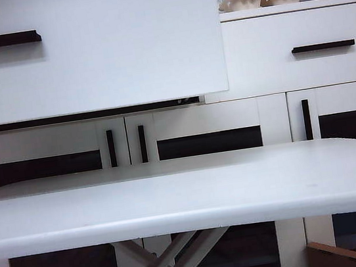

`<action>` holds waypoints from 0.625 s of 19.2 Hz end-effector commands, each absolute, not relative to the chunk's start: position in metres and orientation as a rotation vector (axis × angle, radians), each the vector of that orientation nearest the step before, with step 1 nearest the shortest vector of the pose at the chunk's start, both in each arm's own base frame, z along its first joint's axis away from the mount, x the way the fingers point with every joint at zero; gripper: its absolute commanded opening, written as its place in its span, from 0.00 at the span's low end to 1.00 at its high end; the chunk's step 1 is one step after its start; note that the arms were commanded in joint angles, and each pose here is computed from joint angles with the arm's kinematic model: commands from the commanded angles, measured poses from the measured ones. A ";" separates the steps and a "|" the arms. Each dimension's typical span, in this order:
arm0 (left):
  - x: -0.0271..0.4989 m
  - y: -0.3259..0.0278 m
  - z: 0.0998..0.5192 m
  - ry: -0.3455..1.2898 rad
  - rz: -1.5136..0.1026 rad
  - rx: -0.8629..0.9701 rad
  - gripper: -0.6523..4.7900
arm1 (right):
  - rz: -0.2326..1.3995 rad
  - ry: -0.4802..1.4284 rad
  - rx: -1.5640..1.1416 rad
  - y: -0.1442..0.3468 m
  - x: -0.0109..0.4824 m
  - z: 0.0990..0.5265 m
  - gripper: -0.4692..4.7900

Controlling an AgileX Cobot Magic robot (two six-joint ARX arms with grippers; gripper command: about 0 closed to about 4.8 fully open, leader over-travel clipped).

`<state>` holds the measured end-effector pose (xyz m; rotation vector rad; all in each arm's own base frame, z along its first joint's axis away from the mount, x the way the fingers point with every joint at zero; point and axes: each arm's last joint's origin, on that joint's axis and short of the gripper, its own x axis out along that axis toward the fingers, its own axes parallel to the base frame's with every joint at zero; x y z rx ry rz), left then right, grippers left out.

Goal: Pick up a can of beer from the white table, open the left drawer, place the beer inside the drawer, and finally close the drawer.

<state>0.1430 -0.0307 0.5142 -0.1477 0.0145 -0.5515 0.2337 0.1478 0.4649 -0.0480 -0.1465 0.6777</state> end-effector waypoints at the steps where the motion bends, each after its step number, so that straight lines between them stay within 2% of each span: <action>1: 0.148 -0.031 0.533 0.057 -0.547 -0.098 0.11 | 0.680 -0.193 -0.022 0.151 0.239 0.475 0.39; 4: 0.154 -0.031 0.541 0.110 -0.511 0.001 0.11 | 0.683 -0.149 -0.023 0.157 0.248 0.484 0.39; 12: 0.162 -0.032 0.541 0.137 -0.519 0.029 0.11 | 0.751 -0.049 -0.045 0.189 0.296 0.495 0.39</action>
